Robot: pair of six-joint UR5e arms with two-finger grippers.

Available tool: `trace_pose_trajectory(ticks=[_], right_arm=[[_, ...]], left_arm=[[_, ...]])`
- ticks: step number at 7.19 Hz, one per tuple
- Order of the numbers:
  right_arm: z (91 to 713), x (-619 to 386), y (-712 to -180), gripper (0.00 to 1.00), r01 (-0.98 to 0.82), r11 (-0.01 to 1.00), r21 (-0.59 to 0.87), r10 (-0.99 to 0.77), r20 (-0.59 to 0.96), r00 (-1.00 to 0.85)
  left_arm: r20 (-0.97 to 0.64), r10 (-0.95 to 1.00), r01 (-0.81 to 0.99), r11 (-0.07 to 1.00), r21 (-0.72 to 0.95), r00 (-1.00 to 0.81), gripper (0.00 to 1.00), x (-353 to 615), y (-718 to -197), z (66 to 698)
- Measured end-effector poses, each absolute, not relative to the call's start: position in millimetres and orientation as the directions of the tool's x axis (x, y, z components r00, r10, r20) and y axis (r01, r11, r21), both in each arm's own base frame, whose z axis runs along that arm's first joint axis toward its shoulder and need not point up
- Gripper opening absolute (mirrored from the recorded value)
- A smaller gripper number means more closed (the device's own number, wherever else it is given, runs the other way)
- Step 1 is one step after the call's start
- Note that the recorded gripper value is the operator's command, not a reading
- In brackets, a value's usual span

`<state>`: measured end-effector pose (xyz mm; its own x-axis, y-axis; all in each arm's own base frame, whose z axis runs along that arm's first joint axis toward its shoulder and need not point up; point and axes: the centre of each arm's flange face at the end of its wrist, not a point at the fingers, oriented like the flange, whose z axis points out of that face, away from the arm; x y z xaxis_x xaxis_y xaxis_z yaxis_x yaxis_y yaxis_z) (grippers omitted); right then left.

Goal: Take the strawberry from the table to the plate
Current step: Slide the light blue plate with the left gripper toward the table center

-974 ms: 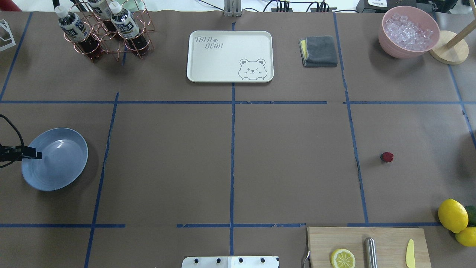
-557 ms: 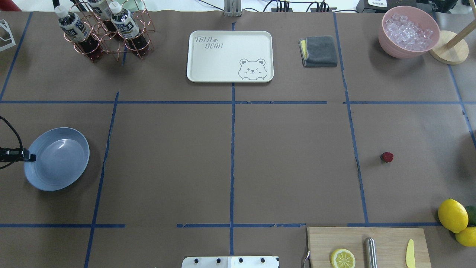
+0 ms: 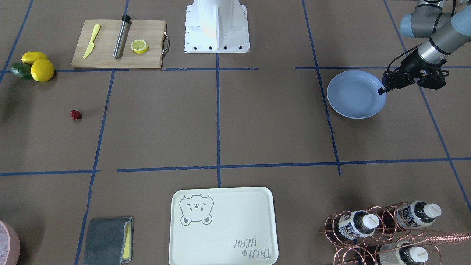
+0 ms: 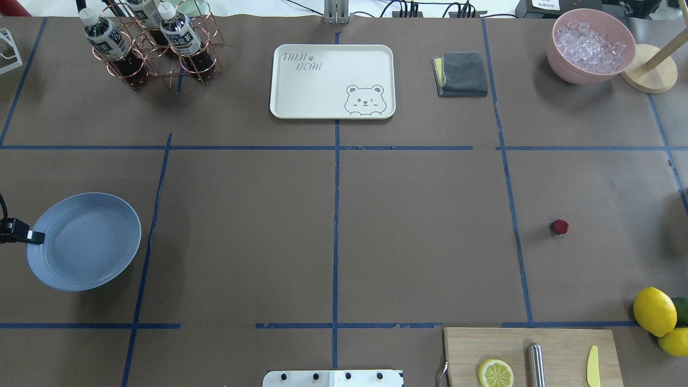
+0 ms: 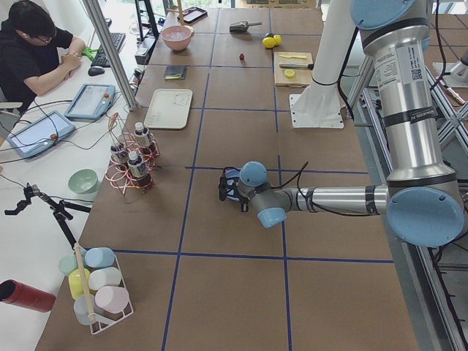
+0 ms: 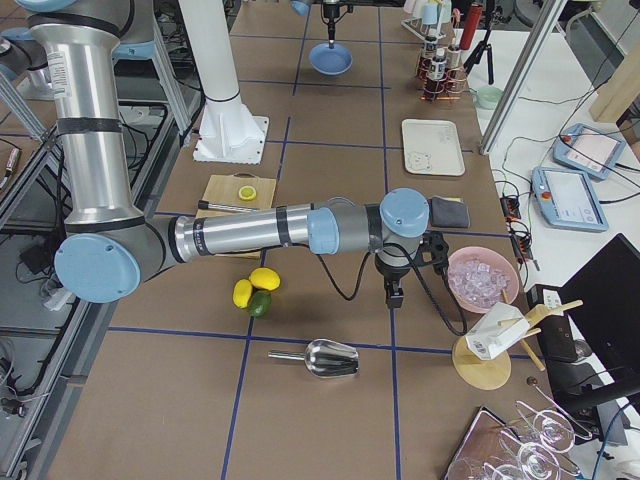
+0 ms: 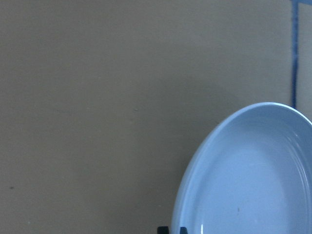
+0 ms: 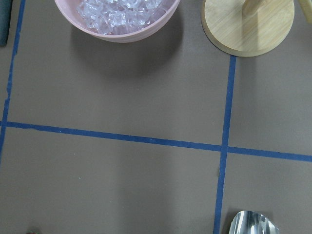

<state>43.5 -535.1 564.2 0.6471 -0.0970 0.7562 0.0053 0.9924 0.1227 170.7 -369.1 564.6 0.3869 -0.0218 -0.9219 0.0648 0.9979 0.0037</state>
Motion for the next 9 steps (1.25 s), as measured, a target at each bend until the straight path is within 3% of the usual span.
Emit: trace_pose_trajectory(ticks=[2, 4, 6, 9], right_arm=[[564.1, 37.6, -536.0, 1.00, 0.014, 0.993, 0.120, -0.100, 0.757, 0.646], [563.0, 34.6, -536.8, 1.00, 0.018, 0.993, 0.120, -0.103, 0.757, 0.646], [561.2, 33.2, -537.8, 1.00, 0.020, 0.992, 0.123, -0.107, 0.757, 0.645], [557.1, 32.8, -538.0, 1.00, 0.017, 0.992, 0.128, -0.109, 0.757, 0.645]], left_arm=[[-0.920, -0.067, 0.133, 0.991, -0.016, 0.387, 0.00, 197.2, -433.1, 466.6], [-0.907, -0.173, 0.209, 0.973, -0.097, 0.384, 0.00, 285.9, -474.6, 347.9], [-0.901, -0.256, 0.225, 0.957, -0.184, 0.350, 0.00, 390.1, -451.0, 278.7], [-0.888, -0.294, 0.238, 0.946, -0.219, 0.353, 0.00, 502.9, -403.9, 261.4]])
